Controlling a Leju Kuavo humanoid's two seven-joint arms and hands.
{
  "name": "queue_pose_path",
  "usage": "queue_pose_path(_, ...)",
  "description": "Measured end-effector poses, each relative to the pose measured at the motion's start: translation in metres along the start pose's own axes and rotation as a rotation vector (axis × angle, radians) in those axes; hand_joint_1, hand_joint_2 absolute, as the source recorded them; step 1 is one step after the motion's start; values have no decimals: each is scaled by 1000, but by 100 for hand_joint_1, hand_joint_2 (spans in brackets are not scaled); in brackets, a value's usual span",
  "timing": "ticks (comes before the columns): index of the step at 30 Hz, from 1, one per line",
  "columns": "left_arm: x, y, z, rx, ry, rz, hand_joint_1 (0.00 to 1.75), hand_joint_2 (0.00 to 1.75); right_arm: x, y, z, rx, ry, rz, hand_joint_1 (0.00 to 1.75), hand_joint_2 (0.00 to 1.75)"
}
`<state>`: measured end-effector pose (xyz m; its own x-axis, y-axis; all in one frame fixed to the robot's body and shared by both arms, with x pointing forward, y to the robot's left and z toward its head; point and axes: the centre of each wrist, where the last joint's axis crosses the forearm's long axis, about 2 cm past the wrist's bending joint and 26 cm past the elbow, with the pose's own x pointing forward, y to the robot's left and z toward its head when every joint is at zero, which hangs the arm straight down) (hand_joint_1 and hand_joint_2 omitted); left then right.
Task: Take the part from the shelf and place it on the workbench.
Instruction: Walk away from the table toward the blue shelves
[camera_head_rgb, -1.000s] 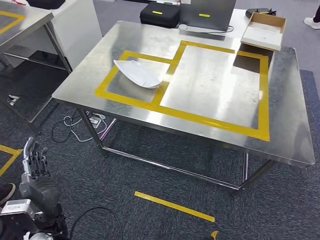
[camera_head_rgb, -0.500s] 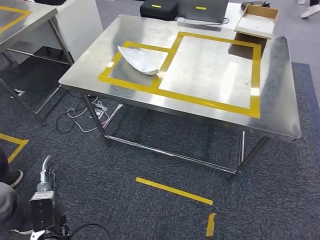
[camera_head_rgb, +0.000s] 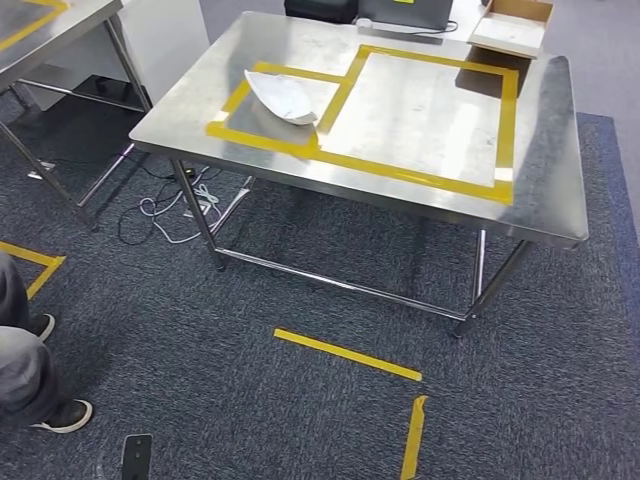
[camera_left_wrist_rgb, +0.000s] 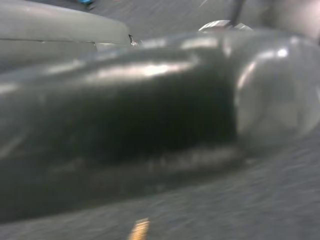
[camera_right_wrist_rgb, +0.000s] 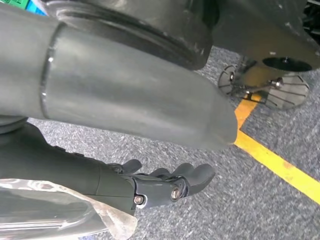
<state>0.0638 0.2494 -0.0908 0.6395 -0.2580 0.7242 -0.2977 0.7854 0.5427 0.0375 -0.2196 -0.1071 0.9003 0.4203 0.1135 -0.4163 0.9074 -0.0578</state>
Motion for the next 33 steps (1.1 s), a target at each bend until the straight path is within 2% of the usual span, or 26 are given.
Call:
queue_pose_path(3,-10,-7,11,-50,81,-9,0,0,-3,0,0,3,9,4,0,0)
queue_pose_path(10,-16,-13,18,-106,174,-19,0,0,-5,-1,0,2,13,7,0,0)
queue_pose_path(15,-20,-18,27,-218,446,-89,0,0,-2,-3,-1,11,-6,18,0,0)
queue_pose_path(17,-23,-18,32,-254,495,-108,0,0,-4,-2,0,17,-8,22,0,0)
queue_pose_path(20,-26,-19,37,-287,498,-127,0,0,-5,-1,0,29,-5,40,0,0)
queue_pose_path(26,-27,-16,33,-288,431,-140,0,0,-4,-1,0,38,-28,73,0,0)
queue_pose_path(30,-23,-16,28,-283,402,-136,0,0,6,-5,-1,32,-33,110,0,0)
queue_pose_path(33,-21,-17,26,-302,415,-146,0,0,18,-11,-1,29,-30,93,0,0)
